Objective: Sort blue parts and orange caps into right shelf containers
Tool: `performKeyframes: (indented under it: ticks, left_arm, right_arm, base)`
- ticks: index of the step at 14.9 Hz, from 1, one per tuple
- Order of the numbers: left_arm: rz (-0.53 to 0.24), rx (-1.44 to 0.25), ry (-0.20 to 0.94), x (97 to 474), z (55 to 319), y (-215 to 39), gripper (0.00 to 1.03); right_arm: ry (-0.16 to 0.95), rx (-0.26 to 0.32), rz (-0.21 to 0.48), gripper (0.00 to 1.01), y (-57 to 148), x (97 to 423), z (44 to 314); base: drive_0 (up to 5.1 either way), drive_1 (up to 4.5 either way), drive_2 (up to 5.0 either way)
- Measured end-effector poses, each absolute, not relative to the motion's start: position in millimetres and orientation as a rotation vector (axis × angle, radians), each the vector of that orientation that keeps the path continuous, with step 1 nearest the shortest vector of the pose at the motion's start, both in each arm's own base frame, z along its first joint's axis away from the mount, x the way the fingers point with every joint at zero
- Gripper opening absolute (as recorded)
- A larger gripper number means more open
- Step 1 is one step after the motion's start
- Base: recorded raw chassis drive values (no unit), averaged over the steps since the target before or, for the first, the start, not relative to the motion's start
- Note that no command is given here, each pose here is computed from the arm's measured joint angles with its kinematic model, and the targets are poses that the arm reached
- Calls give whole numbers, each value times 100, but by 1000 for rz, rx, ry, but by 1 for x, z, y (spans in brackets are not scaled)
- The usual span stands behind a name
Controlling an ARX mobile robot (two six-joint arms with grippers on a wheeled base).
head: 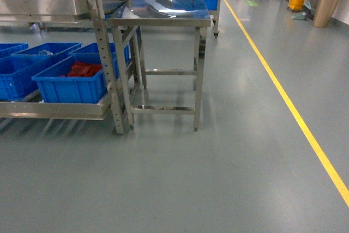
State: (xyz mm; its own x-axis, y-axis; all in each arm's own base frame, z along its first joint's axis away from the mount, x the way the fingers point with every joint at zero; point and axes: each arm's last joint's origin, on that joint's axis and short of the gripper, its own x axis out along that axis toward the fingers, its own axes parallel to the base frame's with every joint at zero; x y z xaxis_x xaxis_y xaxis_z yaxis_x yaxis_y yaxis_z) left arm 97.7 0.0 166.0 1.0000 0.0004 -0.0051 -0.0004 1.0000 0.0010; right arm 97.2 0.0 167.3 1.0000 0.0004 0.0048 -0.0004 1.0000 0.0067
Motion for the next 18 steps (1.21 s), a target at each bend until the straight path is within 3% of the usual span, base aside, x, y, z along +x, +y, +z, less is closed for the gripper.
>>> performKeyframes:
  ticks: [18]
  left_arm:
    - [0, 1, 7, 98, 166, 0, 42]
  right_arm:
    - [-4, 7, 0, 45, 0, 97, 167]
  base:
    - [6, 432, -419]
